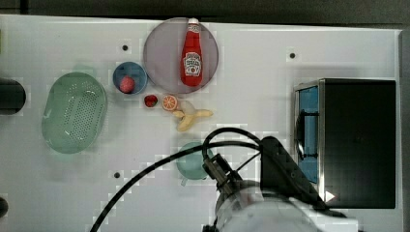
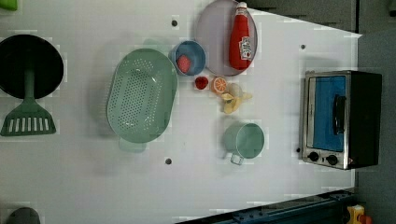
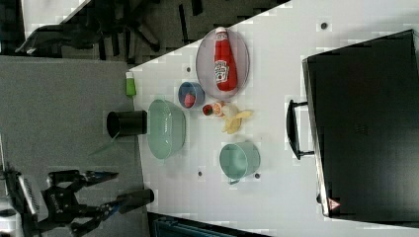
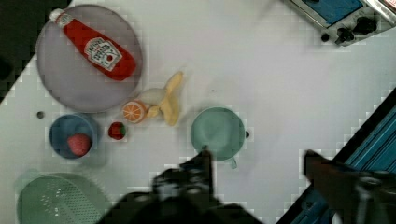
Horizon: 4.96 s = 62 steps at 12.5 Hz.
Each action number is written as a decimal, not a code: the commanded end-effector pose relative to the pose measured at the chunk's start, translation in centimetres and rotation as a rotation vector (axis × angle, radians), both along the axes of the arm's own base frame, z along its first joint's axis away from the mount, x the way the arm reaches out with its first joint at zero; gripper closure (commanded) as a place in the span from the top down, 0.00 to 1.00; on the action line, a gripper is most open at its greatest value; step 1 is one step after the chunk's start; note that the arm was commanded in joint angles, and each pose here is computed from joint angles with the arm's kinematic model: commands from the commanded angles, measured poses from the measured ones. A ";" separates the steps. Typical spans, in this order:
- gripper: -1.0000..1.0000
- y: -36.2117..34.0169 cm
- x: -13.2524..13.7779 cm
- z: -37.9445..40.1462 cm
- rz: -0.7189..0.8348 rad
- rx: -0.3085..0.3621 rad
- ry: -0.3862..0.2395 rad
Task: Flap open oven.
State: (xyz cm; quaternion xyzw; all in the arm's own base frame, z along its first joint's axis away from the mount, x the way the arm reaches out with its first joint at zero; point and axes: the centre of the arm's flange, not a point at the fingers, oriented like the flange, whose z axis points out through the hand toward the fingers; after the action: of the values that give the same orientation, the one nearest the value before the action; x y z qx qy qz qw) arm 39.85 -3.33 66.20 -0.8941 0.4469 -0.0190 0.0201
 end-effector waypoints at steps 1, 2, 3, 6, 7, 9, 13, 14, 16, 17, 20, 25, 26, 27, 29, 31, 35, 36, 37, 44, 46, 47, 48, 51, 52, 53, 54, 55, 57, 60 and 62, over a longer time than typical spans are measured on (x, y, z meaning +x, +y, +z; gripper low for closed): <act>0.46 -0.9 1.8 -3.4 -0.062 0.002 0.078; 0.34 -1.1 1.8 -3.6 -0.066 0.003 0.081; 0.22 -1.4 1.8 -3.8 -0.071 0.006 0.085; 0.18 -3.7 1.6 -4.9 -0.020 0.020 0.105; 0.18 -4.8 1.5 -5.5 0.059 0.024 0.110; 0.18 -7.5 1.5 -6.7 0.218 0.011 0.106; 0.18 -13.3 2.1 -9.2 0.486 -0.094 0.106; 0.18 -14.4 2.3 -10.3 0.550 -0.104 0.119; 0.18 -16.5 3.0 -12.7 0.674 -0.108 0.126; 0.18 -17.5 3.6 -13.9 0.719 -0.116 0.119; 0.18 -20.5 6.0 -17.3 0.815 -0.177 0.088; 0.18 -22.4 8.4 -23.8 0.881 -0.195 0.136; 0.18 -22.5 8.6 -25.1 0.883 -0.197 0.145; 0.18 -22.6 8.7 -26.6 0.886 -0.192 0.158; 0.18 -22.4 8.8 -29.7 0.895 -0.184 0.179; 0.18 -22.3 9.1 -32.2 0.907 -0.212 0.166; 0.18 -22.2 8.7 -34.8 0.913 -0.217 0.170; 0.18 -22.1 8.7 -35.2 0.903 -0.213 0.176; 0.18 -22.0 8.8 -35.4 0.895 -0.213 0.178; 0.18 -15.1 10.1 -37.3 0.918 -0.305 0.266; 0.18 -12.3 10.0 -38.5 0.923 -0.322 0.286; 0.18 -10.9 9.9 -39.2 0.928 -0.331 0.297; 0.18 -9.5 9.8 -39.9 0.930 -0.348 0.310; 0.18 -6.0 9.9 -42.6 0.950 -0.461 0.371; 0.18 -4.9 9.8 -43.8 0.949 -0.493 0.387; 0.18 -3.7 9.8 -45.0 0.945 -0.512 0.396; 0.18 -2.7 9.7 -46.3 0.922 -0.525 0.401; 0.18 -1.9 9.7 -47.7 0.900 -0.536 0.408; 0.18 -1.0 9.9 -50.0 0.879 -0.559 0.423; 0.18 0.4 10.9 -53.1 0.923 -0.558 0.435; 0.18 0.6 11.9 -53.7 0.932 -0.558 0.408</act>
State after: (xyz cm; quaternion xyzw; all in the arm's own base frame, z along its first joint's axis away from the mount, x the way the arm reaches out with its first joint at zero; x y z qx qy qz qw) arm 49.56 -2.84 10.59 -0.9468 -0.0564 0.0935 -0.3028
